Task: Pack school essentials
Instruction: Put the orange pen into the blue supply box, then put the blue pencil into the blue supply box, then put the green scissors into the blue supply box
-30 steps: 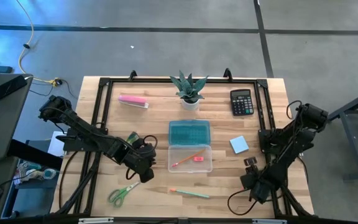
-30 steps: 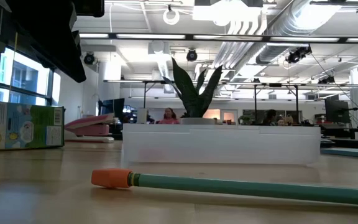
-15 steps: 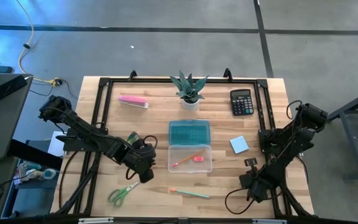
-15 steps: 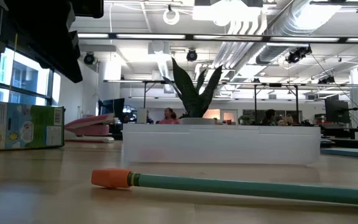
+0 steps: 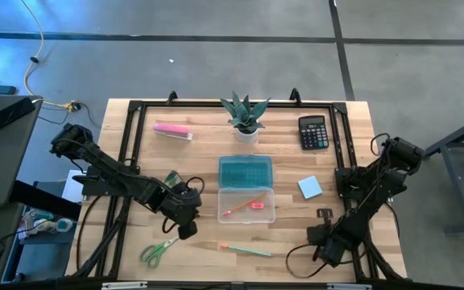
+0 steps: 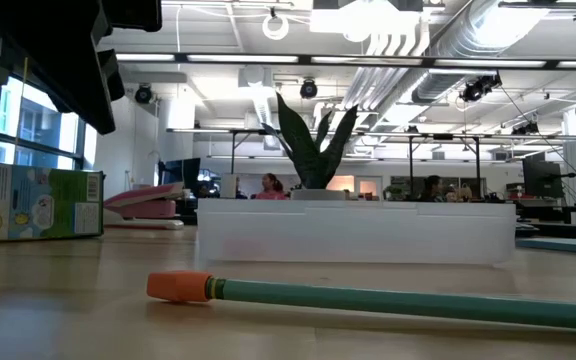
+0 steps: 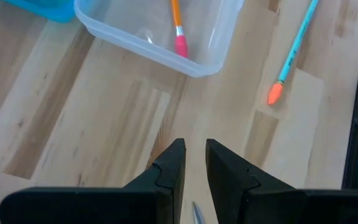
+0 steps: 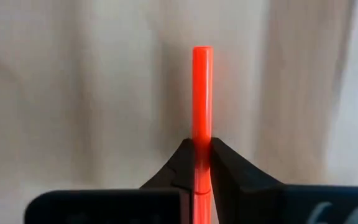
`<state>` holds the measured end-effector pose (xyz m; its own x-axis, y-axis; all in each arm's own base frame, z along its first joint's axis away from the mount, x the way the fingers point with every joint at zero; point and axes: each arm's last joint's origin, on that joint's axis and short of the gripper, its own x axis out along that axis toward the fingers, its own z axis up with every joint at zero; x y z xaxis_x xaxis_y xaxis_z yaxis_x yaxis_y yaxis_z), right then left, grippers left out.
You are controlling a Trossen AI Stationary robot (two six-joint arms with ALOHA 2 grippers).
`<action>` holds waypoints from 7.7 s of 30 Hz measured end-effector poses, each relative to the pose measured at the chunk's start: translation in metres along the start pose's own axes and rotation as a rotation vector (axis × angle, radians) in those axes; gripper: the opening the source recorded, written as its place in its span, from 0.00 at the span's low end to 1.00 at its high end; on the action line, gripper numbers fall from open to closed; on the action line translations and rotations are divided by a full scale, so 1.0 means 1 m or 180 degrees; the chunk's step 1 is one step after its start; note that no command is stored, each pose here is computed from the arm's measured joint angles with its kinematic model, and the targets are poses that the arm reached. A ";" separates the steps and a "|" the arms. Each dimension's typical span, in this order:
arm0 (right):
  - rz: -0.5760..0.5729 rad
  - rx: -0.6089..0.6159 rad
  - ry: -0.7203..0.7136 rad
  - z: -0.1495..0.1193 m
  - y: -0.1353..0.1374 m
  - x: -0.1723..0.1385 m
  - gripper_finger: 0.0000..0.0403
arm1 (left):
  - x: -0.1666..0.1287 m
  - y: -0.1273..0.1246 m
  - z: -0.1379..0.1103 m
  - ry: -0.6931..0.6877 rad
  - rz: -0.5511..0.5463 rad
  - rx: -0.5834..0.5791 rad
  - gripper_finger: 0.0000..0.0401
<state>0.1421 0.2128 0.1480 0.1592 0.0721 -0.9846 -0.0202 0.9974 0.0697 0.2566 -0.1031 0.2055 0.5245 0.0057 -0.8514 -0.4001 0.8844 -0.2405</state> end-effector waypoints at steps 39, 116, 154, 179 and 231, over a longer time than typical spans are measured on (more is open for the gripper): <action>-0.0369 0.0372 -0.1883 0.186 -0.097 -0.023 0.04 | 0.000 0.000 -0.003 0.0157 -0.0056 0.0363 0.27; -0.0546 0.0589 -0.2165 0.166 -0.133 -0.095 0.39 | 0.130 -0.100 0.016 0.0323 -0.0037 0.1784 0.30; -0.0844 0.0788 -0.1816 0.100 -0.148 -0.146 0.39 | 0.120 -0.110 0.048 -0.0143 0.0209 0.1254 0.05; -0.0989 0.0781 -0.1464 0.090 -0.151 -0.142 0.39 | 0.091 -0.055 0.090 0.0495 0.1517 0.0331 0.04; -0.0972 0.0838 -0.1466 0.090 -0.151 -0.142 0.39 | -0.012 -0.105 0.047 0.0460 0.0892 0.0589 0.29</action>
<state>0.2109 0.0528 0.2911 0.5309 -0.2797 -0.8000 0.3288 0.9380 -0.1098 0.3277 -0.1744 0.2625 0.2969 0.2054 -0.9326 -0.3635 0.9274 0.0885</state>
